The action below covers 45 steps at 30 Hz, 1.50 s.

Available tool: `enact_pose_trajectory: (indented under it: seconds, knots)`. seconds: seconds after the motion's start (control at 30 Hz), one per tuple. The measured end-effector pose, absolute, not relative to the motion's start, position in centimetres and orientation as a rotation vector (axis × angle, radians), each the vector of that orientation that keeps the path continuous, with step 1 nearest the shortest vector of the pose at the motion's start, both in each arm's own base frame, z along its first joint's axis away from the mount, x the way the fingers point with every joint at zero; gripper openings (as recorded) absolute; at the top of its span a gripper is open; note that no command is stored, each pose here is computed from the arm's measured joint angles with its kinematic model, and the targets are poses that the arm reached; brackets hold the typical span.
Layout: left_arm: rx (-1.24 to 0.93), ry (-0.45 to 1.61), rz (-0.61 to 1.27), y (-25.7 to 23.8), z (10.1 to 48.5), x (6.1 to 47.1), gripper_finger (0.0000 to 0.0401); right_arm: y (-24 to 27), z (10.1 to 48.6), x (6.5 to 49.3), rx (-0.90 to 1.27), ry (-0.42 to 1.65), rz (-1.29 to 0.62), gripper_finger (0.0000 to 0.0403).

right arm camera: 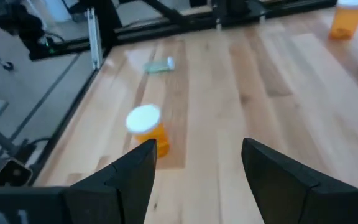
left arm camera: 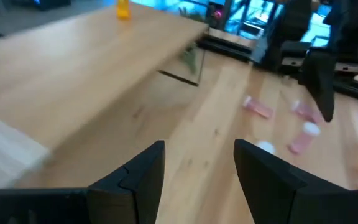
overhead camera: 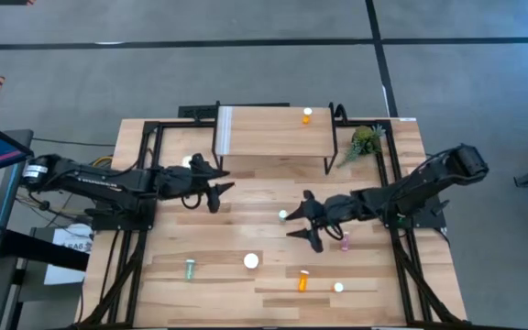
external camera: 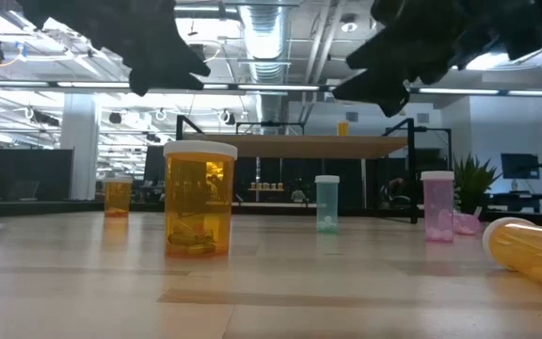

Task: Pick and place medicine bottles onto shelf by color
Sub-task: Put the right small orange pill bottle on the shelf aligned with the small orange pill bottle

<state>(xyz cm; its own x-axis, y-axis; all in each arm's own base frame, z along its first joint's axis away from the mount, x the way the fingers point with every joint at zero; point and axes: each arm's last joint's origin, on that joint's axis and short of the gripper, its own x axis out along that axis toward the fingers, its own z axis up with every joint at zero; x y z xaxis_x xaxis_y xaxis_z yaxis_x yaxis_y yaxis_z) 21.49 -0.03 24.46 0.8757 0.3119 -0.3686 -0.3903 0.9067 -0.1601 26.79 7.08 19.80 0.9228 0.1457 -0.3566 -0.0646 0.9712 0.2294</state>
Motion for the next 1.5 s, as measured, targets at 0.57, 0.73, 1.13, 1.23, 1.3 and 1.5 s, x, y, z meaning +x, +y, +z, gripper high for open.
enact_pose_trajectory:
  seconds: [0.57, 0.73, 1.13, 1.23, 1.3, 1.5]
  knots:
    - [-0.075, 0.456, 0.243, -1.7, 23.8, 24.7, 0.0180, 10.7, 21.0, 26.7, 0.183, 0.375, 0.065, 0.0260]
    - [-0.076, 0.487, 0.181, -2.0, 23.7, 25.8, 0.0180, 11.8, 21.8, 26.4, 0.233, 0.560, 0.030, 0.0260]
    - [-0.013, 0.405, 0.019, -5.7, 26.6, 27.7, 0.0180, 16.3, 25.3, 23.2, 0.282, 0.919, 0.029, 0.0260]
    - [0.022, 0.406, 0.015, -6.2, 26.3, 27.9, 0.0180, 16.9, 25.3, 22.2, 0.415, 1.048, 0.023, 0.0260]
    - [0.024, 0.397, 0.020, -6.2, 26.1, 28.2, 0.0180, 17.2, 25.2, 21.8, 0.487, 1.084, 0.009, 0.0260]
    - [0.012, 0.349, 0.027, -6.1, 26.2, 28.7, 0.0180, 18.5, 24.9, 21.1, 0.552, 1.131, 0.021, 0.0260]
